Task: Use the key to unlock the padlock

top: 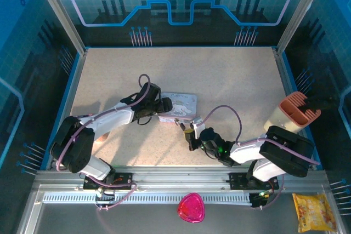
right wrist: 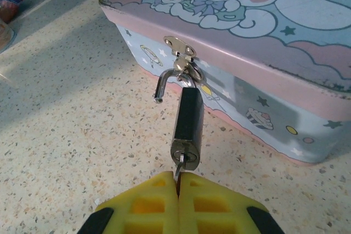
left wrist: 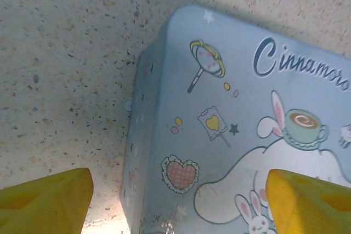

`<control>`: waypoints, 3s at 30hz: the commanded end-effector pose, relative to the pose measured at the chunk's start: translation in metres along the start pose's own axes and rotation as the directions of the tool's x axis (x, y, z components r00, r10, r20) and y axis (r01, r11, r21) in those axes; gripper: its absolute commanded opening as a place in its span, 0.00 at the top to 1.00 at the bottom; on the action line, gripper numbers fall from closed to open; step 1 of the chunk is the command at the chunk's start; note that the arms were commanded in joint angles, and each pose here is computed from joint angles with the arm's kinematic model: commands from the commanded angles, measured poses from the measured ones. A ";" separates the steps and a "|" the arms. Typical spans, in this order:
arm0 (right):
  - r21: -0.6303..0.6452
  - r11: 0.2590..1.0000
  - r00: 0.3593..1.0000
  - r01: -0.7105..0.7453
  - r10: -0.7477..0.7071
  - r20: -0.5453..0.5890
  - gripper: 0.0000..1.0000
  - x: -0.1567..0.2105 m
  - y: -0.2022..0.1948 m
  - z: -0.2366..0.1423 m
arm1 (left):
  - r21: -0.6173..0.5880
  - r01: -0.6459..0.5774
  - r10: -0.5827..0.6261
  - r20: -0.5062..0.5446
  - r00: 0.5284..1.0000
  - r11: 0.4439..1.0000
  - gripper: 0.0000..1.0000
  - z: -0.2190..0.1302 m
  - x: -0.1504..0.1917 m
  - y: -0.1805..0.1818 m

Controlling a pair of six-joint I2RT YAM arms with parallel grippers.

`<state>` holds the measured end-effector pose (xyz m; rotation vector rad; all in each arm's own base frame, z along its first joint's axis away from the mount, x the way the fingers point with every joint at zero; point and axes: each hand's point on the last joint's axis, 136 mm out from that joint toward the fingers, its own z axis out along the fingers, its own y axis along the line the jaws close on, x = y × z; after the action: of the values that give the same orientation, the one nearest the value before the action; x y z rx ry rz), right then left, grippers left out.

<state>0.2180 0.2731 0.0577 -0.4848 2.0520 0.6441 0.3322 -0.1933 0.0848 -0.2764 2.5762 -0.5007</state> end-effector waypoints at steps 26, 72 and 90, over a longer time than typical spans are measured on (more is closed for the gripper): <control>0.032 0.972 0.965 -0.235 0.237 -0.109 0.99 -0.007 -0.051 -0.010 | 0.016 0.092 -0.091 -0.073 0.993 0.996 0.28 0.029 0.070 -0.013; 0.026 0.963 0.923 -0.270 0.266 -0.278 0.59 0.021 -0.059 0.055 | 0.047 0.134 -0.133 -0.032 0.991 0.990 0.28 0.017 0.064 -0.017; 0.044 0.893 0.875 -0.447 0.447 -0.185 0.90 0.012 -0.056 0.044 | 0.035 0.149 -0.148 -0.031 0.989 0.988 0.28 0.022 0.065 -0.014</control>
<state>0.2853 0.2645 0.0268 -0.1832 2.3081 0.8903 0.3062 -0.2444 0.0698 -0.4346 2.4983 -0.7097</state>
